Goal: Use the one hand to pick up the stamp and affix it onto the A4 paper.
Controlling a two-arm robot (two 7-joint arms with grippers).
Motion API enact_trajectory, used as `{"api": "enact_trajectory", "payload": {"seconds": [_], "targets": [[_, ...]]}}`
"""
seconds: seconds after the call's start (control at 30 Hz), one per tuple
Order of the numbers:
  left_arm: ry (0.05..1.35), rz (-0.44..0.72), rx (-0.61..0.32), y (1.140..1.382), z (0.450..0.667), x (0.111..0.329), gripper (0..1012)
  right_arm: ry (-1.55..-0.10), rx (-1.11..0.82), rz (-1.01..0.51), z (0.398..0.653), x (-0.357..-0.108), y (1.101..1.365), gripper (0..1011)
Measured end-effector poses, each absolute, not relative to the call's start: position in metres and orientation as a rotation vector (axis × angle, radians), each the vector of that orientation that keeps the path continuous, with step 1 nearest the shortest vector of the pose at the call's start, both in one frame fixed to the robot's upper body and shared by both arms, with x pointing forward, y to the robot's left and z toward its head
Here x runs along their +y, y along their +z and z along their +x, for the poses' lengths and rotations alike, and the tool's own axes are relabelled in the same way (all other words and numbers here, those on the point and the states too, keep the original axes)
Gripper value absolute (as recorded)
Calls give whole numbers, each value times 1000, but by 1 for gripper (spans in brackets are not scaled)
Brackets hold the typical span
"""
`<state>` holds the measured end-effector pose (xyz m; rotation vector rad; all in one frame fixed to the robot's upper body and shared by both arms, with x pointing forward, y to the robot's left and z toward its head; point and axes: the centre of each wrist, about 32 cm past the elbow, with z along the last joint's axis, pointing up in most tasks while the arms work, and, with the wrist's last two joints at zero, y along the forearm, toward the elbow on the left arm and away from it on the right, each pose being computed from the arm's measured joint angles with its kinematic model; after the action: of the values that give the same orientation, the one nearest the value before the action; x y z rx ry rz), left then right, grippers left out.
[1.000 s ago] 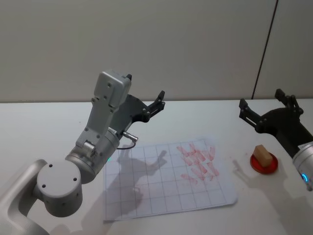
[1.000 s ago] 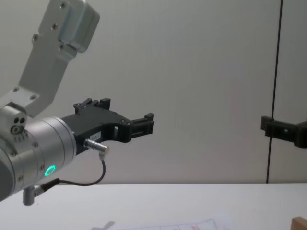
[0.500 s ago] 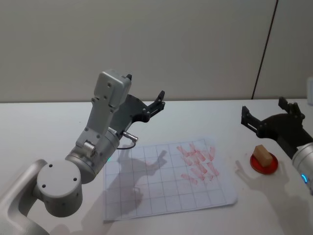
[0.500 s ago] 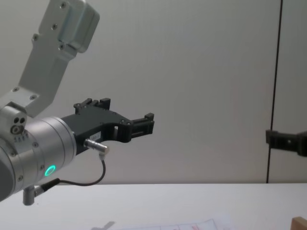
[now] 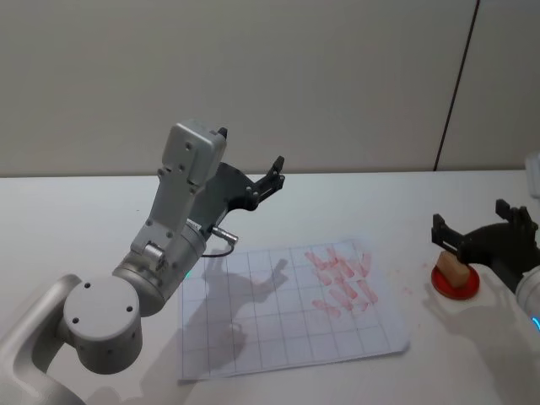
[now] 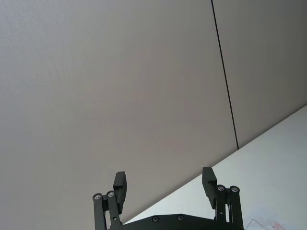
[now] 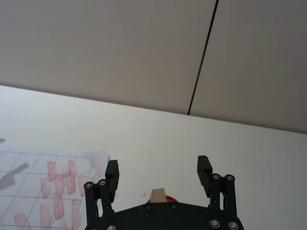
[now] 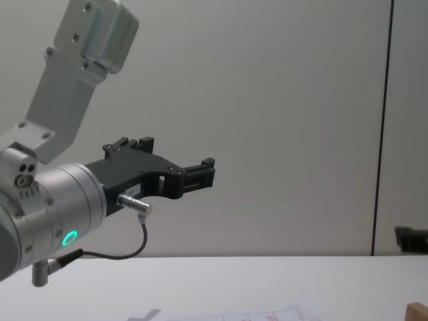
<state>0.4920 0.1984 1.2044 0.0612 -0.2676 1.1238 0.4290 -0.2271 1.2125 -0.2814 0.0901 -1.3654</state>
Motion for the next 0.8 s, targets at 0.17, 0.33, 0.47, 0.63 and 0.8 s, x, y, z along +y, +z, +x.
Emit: {"api": "enact_trajectory", "payload": {"seconds": [0.17, 0.33, 0.47, 0.63, 0.8], "targets": [[1124, 61, -268, 1204, 492, 198, 1001, -1366, 119, -311, 431, -232, 1207, 1001], [1124, 61, -268, 1204, 492, 198, 1001, -1353, 148, -334, 436, -236, 1199, 1001], [1124, 61, -268, 1204, 492, 198, 1001, -1342, 168, -346, 442, -238, 1194, 1001], [1124, 61, -268, 1204, 492, 198, 1001, -1323, 192, -361, 450, -239, 1187, 1001], [1124, 61, -268, 1204, 492, 198, 1001, -1304, 208, -381, 456, -240, 1182, 1001]]}}
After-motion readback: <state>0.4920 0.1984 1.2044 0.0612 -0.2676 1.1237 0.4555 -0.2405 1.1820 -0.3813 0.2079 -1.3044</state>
